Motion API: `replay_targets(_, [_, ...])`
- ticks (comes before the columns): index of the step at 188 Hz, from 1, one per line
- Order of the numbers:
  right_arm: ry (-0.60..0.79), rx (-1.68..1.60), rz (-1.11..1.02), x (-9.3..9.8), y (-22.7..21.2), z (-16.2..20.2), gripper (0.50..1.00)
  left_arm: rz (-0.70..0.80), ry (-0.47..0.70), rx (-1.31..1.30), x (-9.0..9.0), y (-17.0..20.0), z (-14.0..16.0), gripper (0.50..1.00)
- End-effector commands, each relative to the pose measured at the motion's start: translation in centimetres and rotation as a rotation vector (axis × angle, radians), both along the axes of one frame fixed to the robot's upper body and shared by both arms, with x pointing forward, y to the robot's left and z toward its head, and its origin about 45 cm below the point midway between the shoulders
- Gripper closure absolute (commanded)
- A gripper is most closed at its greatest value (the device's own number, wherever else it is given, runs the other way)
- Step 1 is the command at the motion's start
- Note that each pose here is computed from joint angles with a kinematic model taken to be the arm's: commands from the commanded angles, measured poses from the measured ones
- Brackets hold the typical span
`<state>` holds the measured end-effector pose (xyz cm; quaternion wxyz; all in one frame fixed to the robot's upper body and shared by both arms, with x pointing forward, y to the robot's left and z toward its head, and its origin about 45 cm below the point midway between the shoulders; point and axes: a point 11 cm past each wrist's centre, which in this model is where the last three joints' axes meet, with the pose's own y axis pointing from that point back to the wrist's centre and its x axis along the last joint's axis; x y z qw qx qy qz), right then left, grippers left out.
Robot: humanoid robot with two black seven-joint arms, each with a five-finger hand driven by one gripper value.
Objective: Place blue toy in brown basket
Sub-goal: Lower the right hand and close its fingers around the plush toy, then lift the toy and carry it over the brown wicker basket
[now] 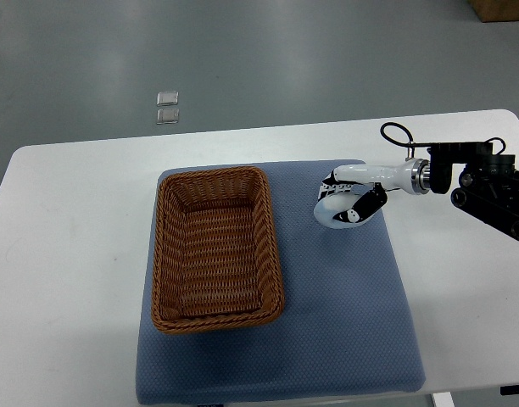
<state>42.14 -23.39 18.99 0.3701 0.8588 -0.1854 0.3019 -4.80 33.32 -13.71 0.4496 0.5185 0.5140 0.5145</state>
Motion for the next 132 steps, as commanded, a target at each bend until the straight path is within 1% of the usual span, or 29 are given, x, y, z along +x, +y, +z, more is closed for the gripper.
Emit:
replay_targets(1, [-0.039,0.036,0.026,0.9,0.7,2.2,1.0,0.0,0.0,0.0,0.0,0.0,0.0,0.5])
replay_targets(21, [-0.065,0.131,0.066,1.6,2.9,4.8,1.0,0.0,0.0,0.0,0.0,0.0,0.0,0.5])
replay_targets(35, [-0.087,0.193,0.096,2.3,5.3,6.9,1.0,0.0,0.0,0.0,0.0,0.0,0.0,0.5])
replay_targets(55, [-0.088,0.248,0.16,2.0,9.6,7.9,1.0,0.0,0.0,0.0,0.0,0.0,0.0,0.5])
replay_targets(88, [-0.06,0.288,0.26,0.2,15.9,6.9,1.0,0.0,0.0,0.0,0.0,0.0,0.0,0.5])
replay_targets(115, [-0.007,0.266,0.256,-1.0,19.3,4.7,1.0,0.0,0.0,0.0,0.0,0.0,0.0,0.5])
replay_targets(132, [0.012,0.255,0.224,-1.5,20.4,3.0,1.0,0.0,0.0,0.0,0.0,0.0,0.0,0.5])
